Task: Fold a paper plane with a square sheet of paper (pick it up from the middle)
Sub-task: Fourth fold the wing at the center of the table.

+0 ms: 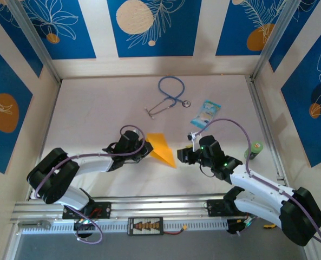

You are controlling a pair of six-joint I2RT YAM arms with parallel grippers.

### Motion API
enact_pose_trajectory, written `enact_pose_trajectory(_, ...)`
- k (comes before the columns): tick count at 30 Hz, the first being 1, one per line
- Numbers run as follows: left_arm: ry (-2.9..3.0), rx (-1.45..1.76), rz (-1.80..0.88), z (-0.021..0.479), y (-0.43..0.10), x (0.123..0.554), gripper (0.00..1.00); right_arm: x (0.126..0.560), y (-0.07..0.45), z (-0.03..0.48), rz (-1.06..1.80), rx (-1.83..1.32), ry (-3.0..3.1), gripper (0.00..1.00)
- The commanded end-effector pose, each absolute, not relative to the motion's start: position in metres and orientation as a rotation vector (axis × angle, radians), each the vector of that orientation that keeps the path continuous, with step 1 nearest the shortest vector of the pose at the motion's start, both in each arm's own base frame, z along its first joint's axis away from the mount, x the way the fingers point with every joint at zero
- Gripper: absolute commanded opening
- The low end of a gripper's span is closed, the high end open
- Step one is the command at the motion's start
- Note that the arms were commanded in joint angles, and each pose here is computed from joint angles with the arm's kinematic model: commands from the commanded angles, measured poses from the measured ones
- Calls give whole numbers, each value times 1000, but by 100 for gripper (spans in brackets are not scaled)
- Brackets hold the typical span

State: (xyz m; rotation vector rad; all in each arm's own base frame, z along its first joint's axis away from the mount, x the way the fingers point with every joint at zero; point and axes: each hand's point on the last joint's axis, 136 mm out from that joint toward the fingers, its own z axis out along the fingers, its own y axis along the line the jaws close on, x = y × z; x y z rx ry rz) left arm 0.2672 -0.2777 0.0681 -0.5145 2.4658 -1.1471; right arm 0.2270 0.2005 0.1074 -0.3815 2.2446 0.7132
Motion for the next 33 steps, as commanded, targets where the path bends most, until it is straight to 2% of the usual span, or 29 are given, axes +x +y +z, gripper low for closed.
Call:
enact_pose_trajectory(1,2432,-499,-1154,79,-282,273,0,221,206,103,773,-414,2252,48)
enact_pose_trajectory(8,2429,-487,-1138,82,-279,273,0,215,215,98,750,-554,2223,46)
enact_pose_trajectory(15,2419,-487,-1138,86,-278,274,0,202,232,88,521,-843,2099,42)
enact_pose_trajectory(25,2398,-514,-1142,89,-276,277,0,198,250,73,389,-969,2049,41)
enact_pose_trajectory(33,2399,-512,-1163,90,-280,278,0,211,262,66,329,-948,2047,41)
